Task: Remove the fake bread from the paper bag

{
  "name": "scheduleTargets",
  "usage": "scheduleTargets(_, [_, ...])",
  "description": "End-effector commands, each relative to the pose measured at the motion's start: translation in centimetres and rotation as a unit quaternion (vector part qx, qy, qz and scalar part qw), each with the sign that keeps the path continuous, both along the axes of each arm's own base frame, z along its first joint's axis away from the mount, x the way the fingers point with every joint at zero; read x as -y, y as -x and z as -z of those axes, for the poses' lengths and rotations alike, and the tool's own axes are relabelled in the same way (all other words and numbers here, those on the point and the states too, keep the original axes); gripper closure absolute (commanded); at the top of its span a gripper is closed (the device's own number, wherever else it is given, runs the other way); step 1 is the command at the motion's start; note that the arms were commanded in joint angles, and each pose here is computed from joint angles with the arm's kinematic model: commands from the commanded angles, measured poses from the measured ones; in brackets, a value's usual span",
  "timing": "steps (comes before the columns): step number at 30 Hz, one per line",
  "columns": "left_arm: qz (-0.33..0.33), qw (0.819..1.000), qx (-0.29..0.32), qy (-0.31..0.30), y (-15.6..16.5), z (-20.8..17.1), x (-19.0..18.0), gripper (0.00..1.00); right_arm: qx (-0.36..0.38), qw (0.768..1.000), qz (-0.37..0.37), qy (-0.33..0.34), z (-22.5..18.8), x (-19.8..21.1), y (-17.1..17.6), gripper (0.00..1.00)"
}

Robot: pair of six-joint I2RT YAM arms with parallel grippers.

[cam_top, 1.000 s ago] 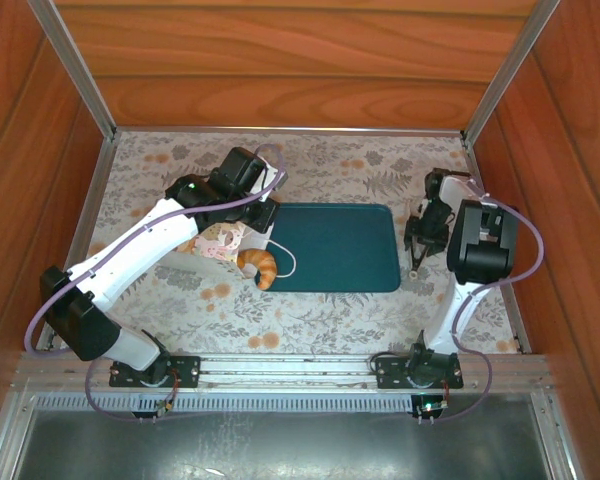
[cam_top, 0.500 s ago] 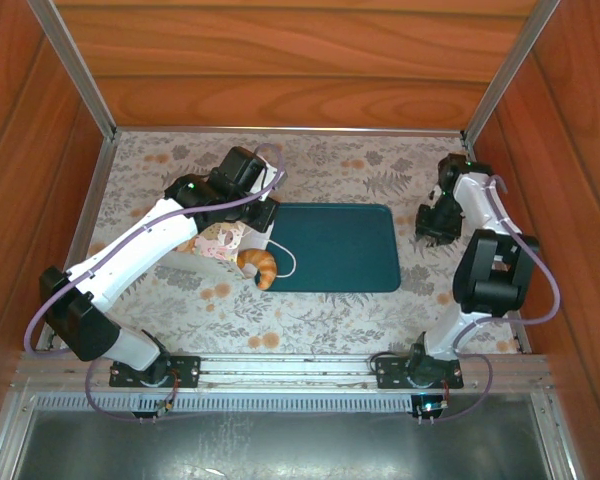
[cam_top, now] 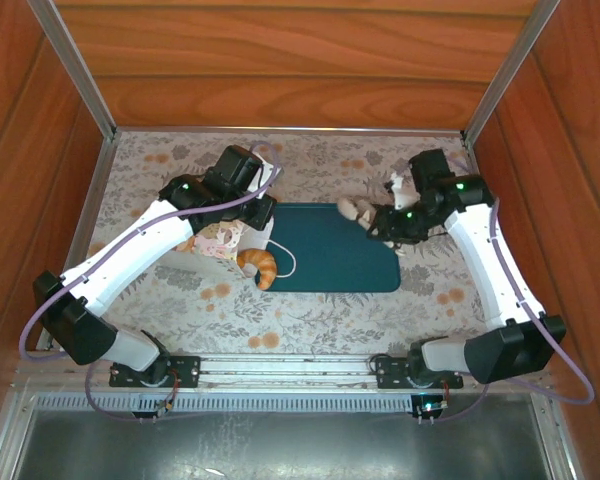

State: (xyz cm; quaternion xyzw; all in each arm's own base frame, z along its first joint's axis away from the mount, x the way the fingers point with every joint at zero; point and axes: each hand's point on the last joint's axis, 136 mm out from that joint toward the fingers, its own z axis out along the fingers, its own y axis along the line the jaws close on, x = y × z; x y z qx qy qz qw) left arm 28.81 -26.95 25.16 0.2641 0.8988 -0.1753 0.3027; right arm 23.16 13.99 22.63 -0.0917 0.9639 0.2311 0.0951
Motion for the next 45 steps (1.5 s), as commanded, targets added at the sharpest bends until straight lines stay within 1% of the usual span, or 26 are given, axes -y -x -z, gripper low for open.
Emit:
scheduleTargets(1, [-0.007,1.000,0.009,0.013,0.3,-1.4,-0.1,0.90,-0.053,0.992,-0.059,-0.096,-0.3,-4.8,2.9,0.53])
scheduleTargets(4, [-0.009,1.000,0.008,0.010,0.2,-1.2,-0.2,0.90,-0.084,0.985,-0.112,-0.104,1.1,-7.8,4.7,0.53])
scheduleTargets(8, [-0.014,1.000,0.009,0.012,0.2,-1.3,-0.2,0.91,-0.107,0.977,-0.164,-0.084,2.9,-10.4,6.1,0.52])
scheduleTargets(10, [-0.023,1.000,0.013,0.010,-0.1,-1.4,-0.5,0.93,-0.110,0.975,-0.173,-0.084,3.4,-11.4,6.0,0.52])
scheduleTargets(13, [-0.023,1.000,0.017,0.010,0.0,-1.7,-0.6,0.99,-0.117,0.972,-0.188,-0.084,4.0,-12.5,6.1,0.50])
scheduleTargets(15, [-0.022,1.000,0.015,0.011,0.0,-1.6,-0.5,1.00,-0.119,0.972,-0.193,-0.065,4.7,-12.6,6.0,0.50])
scheduleTargets(21, [-0.013,1.000,0.005,0.014,0.3,-1.2,-0.2,1.00,-0.125,0.968,-0.209,-0.056,5.9,-13.5,5.3,0.49])
scheduleTargets(25, [-0.011,1.000,0.001,0.015,0.4,-1.0,-0.1,1.00,-0.129,0.963,-0.228,-0.071,6.1,-14.8,5.3,0.50])
scheduleTargets(27, [-0.011,1.000,0.002,0.015,0.4,-1.1,-0.1,1.00,-0.139,0.960,-0.235,-0.065,7.1,-15.4,5.2,0.50])
scheduleTargets(30, [-0.012,1.000,0.004,0.017,0.4,-1.3,-0.1,1.00,-0.149,0.960,-0.235,-0.044,8.2,-15.3,4.9,0.50])
scheduleTargets(34, [-0.013,1.000,0.005,0.016,0.5,-1.3,-0.3,1.00,-0.154,0.959,-0.239,-0.026,8.8,-15.0,4.9,0.56])
scheduleTargets(38, [-0.019,1.000,0.009,0.014,0.4,-1.3,-0.6,1.00,-0.124,0.963,-0.240,-0.026,7.4,-14.7,4.7,0.64])
scheduleTargets(41, [-0.024,1.000,0.015,0.012,0.3,-1.6,-0.8,1.00,-0.107,0.966,-0.234,-0.024,6.3,-14.3,4.6,0.67])
scheduleTargets(45, [-0.034,0.999,0.027,0.011,0.1,-2.2,-1.2,1.00,-0.090,0.970,-0.227,-0.002,5.1,-12.7,5.1,0.68])
